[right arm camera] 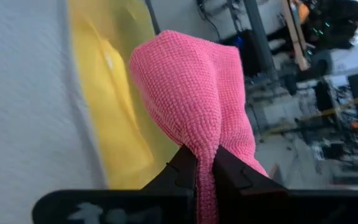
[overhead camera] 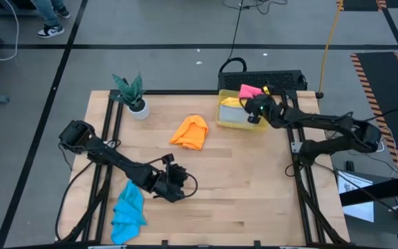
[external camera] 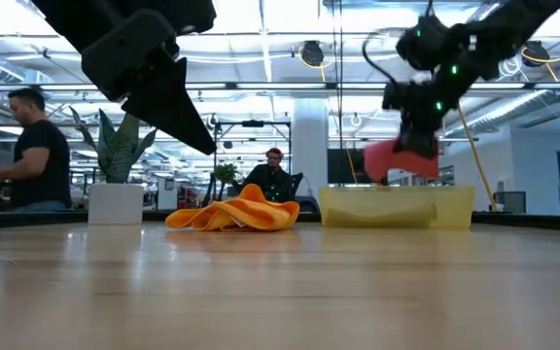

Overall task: Fold microfiber towels
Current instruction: Put the pink kitchen towel into the yellow bin

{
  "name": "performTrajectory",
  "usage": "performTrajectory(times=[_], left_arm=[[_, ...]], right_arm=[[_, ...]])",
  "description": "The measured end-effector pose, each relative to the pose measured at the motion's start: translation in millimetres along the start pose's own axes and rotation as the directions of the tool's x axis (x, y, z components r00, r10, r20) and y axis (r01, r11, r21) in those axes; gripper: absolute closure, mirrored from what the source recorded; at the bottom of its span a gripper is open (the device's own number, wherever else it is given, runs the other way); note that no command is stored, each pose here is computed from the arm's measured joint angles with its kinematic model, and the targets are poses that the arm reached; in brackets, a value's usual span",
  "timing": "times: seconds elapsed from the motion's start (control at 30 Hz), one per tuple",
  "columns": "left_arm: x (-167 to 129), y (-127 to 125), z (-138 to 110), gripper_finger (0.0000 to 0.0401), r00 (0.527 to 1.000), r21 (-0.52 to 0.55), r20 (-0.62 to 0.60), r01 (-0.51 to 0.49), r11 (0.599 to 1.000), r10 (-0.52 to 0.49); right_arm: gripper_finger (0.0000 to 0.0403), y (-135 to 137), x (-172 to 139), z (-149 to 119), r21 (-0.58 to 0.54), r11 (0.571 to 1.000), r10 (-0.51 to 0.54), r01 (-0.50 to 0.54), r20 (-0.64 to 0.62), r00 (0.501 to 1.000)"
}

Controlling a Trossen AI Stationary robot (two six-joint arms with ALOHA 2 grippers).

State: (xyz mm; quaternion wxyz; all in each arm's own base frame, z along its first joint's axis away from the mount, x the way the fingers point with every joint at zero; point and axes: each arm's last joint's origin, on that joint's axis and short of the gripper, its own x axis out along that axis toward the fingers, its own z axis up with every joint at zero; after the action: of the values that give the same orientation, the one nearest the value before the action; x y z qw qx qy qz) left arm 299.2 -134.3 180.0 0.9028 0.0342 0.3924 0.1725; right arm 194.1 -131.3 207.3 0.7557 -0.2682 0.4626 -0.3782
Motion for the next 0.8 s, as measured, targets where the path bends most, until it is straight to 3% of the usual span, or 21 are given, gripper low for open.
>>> performTrajectory(times=[0.13, 0.33, 0.5, 0.67, 0.8], left_arm=[[0, 0, 0, 0.0270, 1.000, 0.001, 0.002, 0.001, 1.000, -0.001], [0, 0, 1, 0.0270, 1.000, -0.002, 0.007, 0.003, 1.000, -0.003], [0, 0, 2, 0.0270, 1.000, -0.006, 0.014, 0.007, 1.000, -0.006], [0, 0, 2, 0.0270, 1.000, -0.008, 0.016, 0.008, 1.000, -0.008], [0, -1, 2, 0.0270, 1.000, -0.008, 0.016, 0.008, 1.000, -0.008]], right_arm=[[0.0394, 3, 21, -23, 0.013, 0.999, -0.033, 0.034, -0.039, 0.999], [0.0388, 21, 38, -46, 0.010, 0.994, 0.110, -0.110, -0.049, 0.993], [0.0385, 31, 41, -50, 0.006, 0.973, 0.230, -0.230, -0.006, 0.973], [0.0379, 32, 41, -50, -0.004, 0.969, 0.248, -0.248, 0.003, 0.969], [0.0345, 34, 41, -52, -0.019, 0.960, 0.280, -0.280, -0.013, 0.960]])
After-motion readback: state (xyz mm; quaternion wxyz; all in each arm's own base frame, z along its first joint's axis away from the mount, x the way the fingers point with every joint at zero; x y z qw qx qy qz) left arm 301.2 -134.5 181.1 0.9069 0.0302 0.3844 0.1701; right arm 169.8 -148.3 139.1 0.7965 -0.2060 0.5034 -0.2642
